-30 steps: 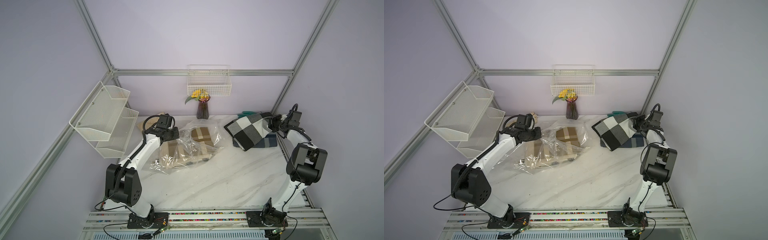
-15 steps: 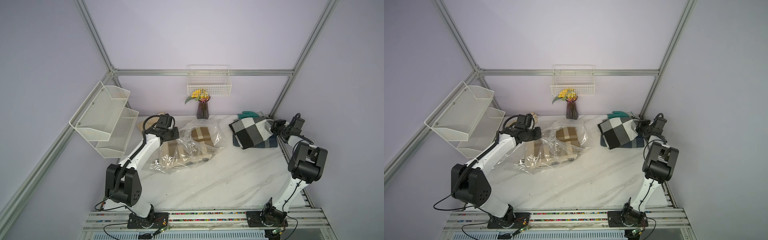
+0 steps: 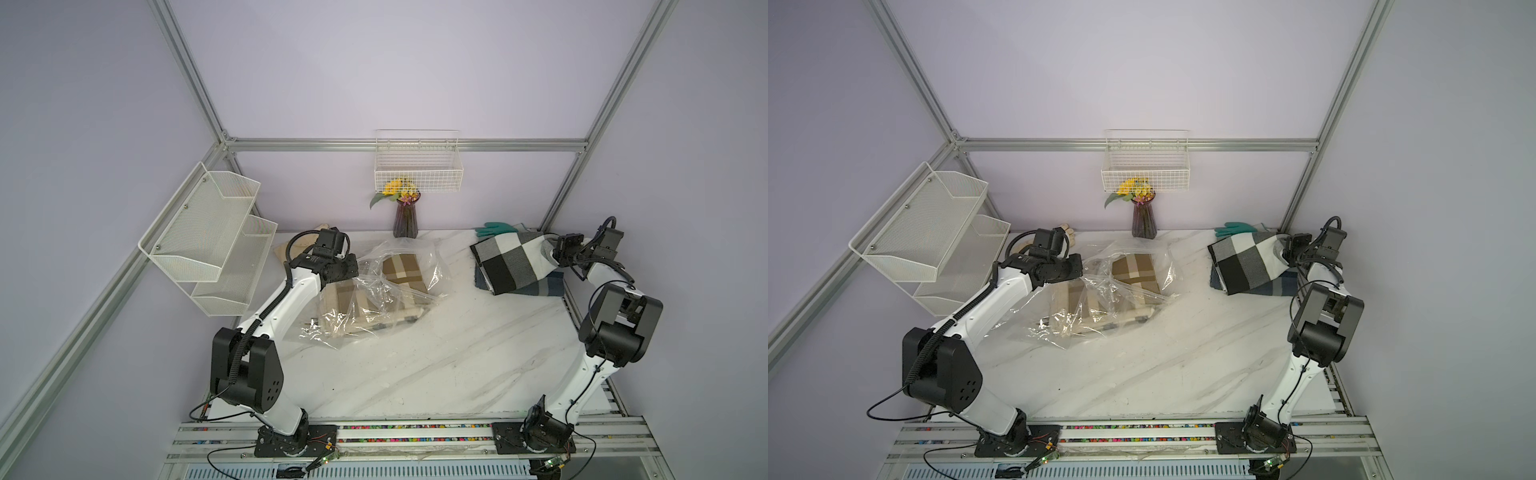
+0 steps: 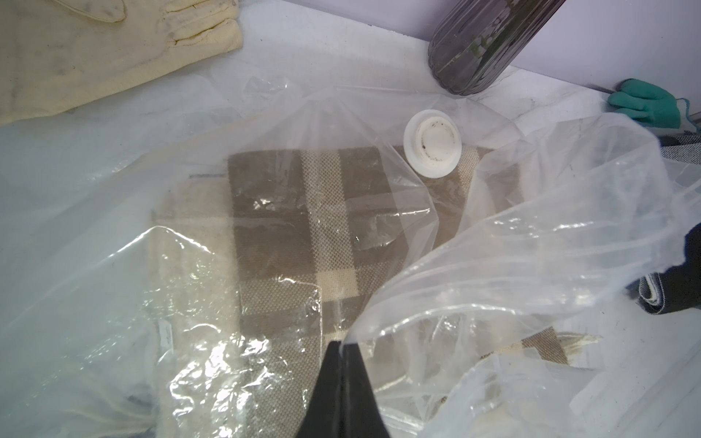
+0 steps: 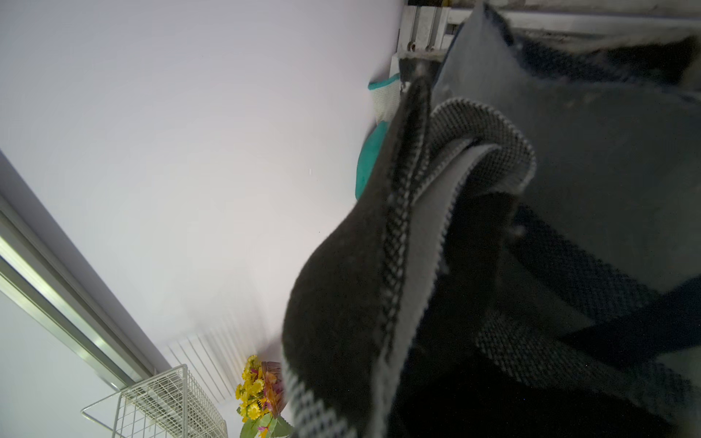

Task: Take the scarf out of the vacuum bag
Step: Place the scarf at the corner of the board.

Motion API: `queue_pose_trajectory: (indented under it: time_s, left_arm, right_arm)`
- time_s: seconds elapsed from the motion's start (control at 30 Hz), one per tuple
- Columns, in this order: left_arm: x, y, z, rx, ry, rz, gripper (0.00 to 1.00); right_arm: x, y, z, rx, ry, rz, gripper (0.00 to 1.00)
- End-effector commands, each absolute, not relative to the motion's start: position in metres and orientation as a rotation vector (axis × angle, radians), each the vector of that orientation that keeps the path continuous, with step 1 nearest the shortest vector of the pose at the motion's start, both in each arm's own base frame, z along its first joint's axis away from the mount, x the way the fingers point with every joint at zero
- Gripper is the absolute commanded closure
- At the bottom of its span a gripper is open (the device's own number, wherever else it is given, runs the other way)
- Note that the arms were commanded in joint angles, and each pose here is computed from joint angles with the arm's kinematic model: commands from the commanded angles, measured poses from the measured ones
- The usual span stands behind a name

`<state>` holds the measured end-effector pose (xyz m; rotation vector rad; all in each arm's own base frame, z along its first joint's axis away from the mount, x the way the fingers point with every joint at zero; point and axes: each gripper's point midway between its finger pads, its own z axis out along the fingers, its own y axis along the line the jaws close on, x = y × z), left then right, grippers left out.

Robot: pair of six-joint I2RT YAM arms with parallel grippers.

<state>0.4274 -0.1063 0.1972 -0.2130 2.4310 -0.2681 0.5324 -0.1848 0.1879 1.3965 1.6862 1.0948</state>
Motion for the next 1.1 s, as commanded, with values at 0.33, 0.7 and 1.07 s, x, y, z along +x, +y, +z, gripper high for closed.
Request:
queue_pose_trajectory:
  time_s: [0.33, 0.7, 1.07]
  left_arm:
    - [0.433, -0.100, 0.220, -0.205, 2.352, -0.243, 1.00]
    - [0.435, -0.104, 0.218, -0.201, 2.354, -0.264, 1.00]
    - [0.434, -0.105, 0.213, -0.198, 2.361, -0.266, 1.00]
  right_arm:
    - [0.533, -0.202, 0.196, 1.341, 1.698, 1.004, 0.03]
    - [0.509, -0.213, 0.224, 1.273, 1.421, 1.106, 0.03]
    - [0.470, -0.221, 0.294, 0.980, 1.099, 1.171, 0.03]
